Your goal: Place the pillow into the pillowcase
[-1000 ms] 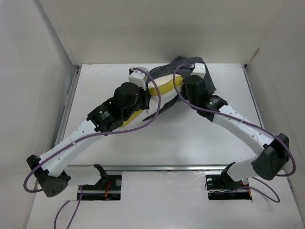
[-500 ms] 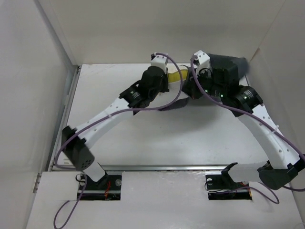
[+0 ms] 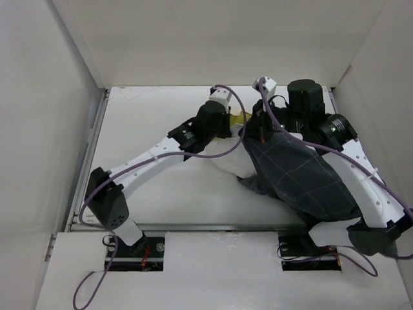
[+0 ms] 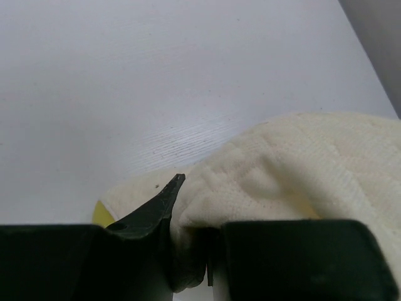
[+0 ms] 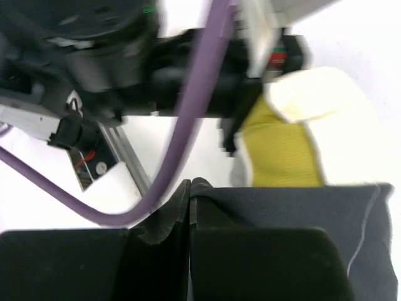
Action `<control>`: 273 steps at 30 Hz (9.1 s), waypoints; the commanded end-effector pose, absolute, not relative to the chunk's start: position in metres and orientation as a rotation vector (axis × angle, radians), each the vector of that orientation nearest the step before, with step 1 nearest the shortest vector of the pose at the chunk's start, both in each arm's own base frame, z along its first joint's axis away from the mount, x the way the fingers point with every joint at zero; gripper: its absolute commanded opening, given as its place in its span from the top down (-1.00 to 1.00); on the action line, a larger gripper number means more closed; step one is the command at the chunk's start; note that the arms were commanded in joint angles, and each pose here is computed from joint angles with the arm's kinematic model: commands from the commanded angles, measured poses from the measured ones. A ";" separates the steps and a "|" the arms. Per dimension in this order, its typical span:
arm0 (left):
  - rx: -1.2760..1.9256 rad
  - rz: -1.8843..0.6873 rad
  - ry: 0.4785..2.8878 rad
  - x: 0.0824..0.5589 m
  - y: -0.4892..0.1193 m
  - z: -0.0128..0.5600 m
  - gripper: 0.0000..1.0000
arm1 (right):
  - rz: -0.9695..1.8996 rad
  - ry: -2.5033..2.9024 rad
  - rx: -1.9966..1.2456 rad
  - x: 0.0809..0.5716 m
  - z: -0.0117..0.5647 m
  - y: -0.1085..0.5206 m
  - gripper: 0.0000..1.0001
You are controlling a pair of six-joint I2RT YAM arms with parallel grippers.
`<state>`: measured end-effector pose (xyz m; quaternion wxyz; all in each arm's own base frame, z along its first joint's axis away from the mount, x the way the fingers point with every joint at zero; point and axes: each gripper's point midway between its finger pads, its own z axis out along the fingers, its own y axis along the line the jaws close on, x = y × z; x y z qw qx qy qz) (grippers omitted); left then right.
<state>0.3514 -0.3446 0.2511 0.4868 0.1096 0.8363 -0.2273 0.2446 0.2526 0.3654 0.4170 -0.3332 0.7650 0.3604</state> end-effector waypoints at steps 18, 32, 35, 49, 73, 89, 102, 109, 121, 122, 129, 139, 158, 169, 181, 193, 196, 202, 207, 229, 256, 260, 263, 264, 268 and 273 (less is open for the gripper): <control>0.016 -0.515 1.998 0.297 -0.241 0.263 0.00 | 0.995 2.048 -0.801 0.411 0.315 0.332 0.25; -0.073 -0.601 2.204 0.252 -0.212 0.181 -1.00 | 0.354 2.087 -0.501 0.357 0.319 0.207 -0.61; -0.023 -0.768 2.225 0.234 -0.230 0.158 -1.00 | 0.320 2.196 -0.508 0.340 0.268 0.195 -0.45; -0.059 -0.895 2.233 0.259 -0.272 0.124 -0.35 | -0.082 2.297 -0.374 0.412 0.178 0.187 -0.31; -0.165 -0.932 1.645 0.322 -0.268 0.320 1.00 | 1.186 1.656 -1.339 0.210 0.398 0.392 1.00; -0.544 -0.497 1.945 0.281 -0.163 0.146 1.00 | 0.213 2.217 -0.596 0.330 0.269 0.237 -0.25; -0.651 -0.540 1.899 0.264 -0.144 0.162 1.00 | 0.198 1.909 -0.853 0.376 0.228 0.346 -0.48; -0.686 -0.550 1.816 0.267 -0.136 0.187 1.00 | 0.153 1.921 -0.921 0.414 0.184 0.385 -0.45; -0.797 -0.374 1.680 0.294 -0.115 0.209 1.00 | 0.441 2.077 -0.795 0.329 0.255 0.348 1.00; -0.819 -0.382 1.658 0.296 -0.114 0.212 1.00 | 0.472 2.106 -0.832 0.310 0.257 0.338 1.00; -0.860 -0.344 1.646 0.318 -0.126 0.221 1.00 | 0.946 2.274 -0.893 0.146 0.255 0.288 1.00; -0.578 -0.611 1.867 0.306 -0.194 0.194 -0.11 | 0.510 2.328 -0.678 0.197 0.228 0.250 -0.46; -0.226 -0.501 2.017 0.366 -0.198 0.175 -1.00 | -0.033 2.308 -0.098 0.386 0.236 0.260 -0.64; 0.250 -0.785 2.238 0.408 -0.278 0.108 -1.00 | 0.094 2.510 -0.162 0.441 0.146 0.262 -0.44; 0.428 -0.996 2.134 0.387 -0.298 0.146 1.00 | 0.433 2.356 -0.350 0.463 0.199 0.312 1.00; 0.575 -1.186 1.712 0.337 -0.301 0.284 1.00 | 1.444 1.619 -0.978 0.341 0.433 0.406 1.00; 0.447 -1.158 1.682 0.350 -0.296 0.291 0.64 | 1.668 1.538 -1.119 0.299 0.443 0.414 1.00; 0.384 -1.215 1.756 0.357 -0.299 0.265 -0.19 | 1.677 1.522 -1.089 0.296 0.455 0.403 1.00; 0.306 -1.223 1.803 0.353 -0.275 0.249 -0.99 | 1.537 1.819 -0.781 0.380 0.385 0.377 0.60; -0.090 -1.096 2.100 0.224 -0.188 0.120 -0.43 | 0.353 2.303 -0.670 0.306 0.232 0.305 -0.49; 0.408 -1.423 1.816 0.249 -0.324 0.206 1.00 | 1.059 1.944 -1.159 0.234 0.339 0.415 1.00; 0.438 -1.416 1.739 0.275 -0.342 0.234 1.00 | 1.327 1.796 -1.285 0.196 0.378 0.425 1.00; 0.361 -1.373 1.772 0.294 -0.345 0.224 1.00 | 1.358 1.825 -1.270 0.195 0.372 0.428 1.00; 0.324 -1.342 1.771 0.306 -0.342 0.224 1.00 | 1.382 1.836 -1.259 0.191 0.373 0.426 1.00; 0.186 -1.274 1.814 0.331 -0.322 0.189 1.00 | 1.418 1.859 -1.179 0.189 0.365 0.426 1.00; 0.241 -1.412 1.831 0.296 -0.312 0.177 0.80 | 1.005 2.095 -0.943 0.237 0.328 0.398 0.57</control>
